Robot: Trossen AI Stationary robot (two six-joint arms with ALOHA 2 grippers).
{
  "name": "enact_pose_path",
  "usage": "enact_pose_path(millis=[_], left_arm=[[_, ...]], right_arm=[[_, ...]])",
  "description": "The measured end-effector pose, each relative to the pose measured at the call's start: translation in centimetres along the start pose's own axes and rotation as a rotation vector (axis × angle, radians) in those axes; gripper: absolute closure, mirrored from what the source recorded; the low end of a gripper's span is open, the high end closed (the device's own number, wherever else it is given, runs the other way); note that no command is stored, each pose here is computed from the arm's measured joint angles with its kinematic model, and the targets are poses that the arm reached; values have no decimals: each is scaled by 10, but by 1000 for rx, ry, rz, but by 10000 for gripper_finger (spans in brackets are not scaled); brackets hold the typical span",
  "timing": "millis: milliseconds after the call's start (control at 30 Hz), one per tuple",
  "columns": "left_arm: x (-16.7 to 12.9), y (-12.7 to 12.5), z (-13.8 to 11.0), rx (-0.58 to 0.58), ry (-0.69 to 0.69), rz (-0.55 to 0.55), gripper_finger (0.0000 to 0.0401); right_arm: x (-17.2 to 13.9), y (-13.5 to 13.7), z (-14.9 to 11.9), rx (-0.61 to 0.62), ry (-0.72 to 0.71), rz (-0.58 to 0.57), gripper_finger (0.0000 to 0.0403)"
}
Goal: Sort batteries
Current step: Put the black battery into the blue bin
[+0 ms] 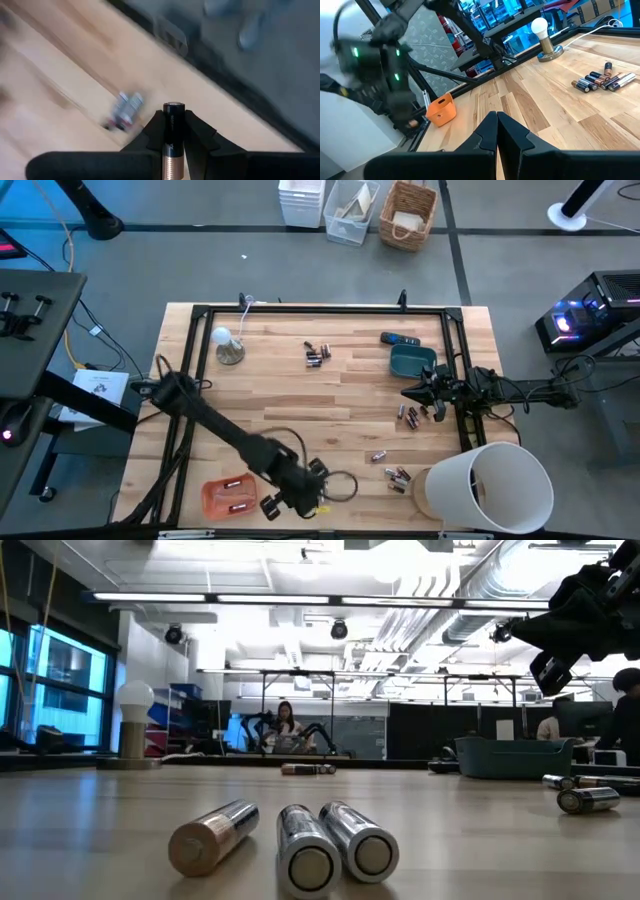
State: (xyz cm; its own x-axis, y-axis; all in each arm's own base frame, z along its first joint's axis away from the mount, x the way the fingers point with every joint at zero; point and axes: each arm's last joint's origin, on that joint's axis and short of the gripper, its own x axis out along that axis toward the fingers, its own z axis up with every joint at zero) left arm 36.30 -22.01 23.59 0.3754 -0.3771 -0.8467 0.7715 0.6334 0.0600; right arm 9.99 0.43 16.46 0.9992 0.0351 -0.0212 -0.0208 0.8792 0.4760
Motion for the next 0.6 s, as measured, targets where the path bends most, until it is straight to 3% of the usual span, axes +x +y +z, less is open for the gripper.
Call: enact_pose_path(millis=[100, 233, 433, 600], left_arm=[[-33, 21, -2, -30, -127, 120, 372], [-63, 68, -17, -122, -358, 308, 372], [-72, 156, -62, -420, -743, 539, 372], [-66, 218, -111, -653, -918, 663, 372]], right_arm=[[0, 0, 0, 0, 0, 0, 402], [0, 0, 0, 0, 0, 0, 402], [0, 0, 0, 0, 0, 0, 402], [0, 0, 0, 0, 3, -2, 402]])
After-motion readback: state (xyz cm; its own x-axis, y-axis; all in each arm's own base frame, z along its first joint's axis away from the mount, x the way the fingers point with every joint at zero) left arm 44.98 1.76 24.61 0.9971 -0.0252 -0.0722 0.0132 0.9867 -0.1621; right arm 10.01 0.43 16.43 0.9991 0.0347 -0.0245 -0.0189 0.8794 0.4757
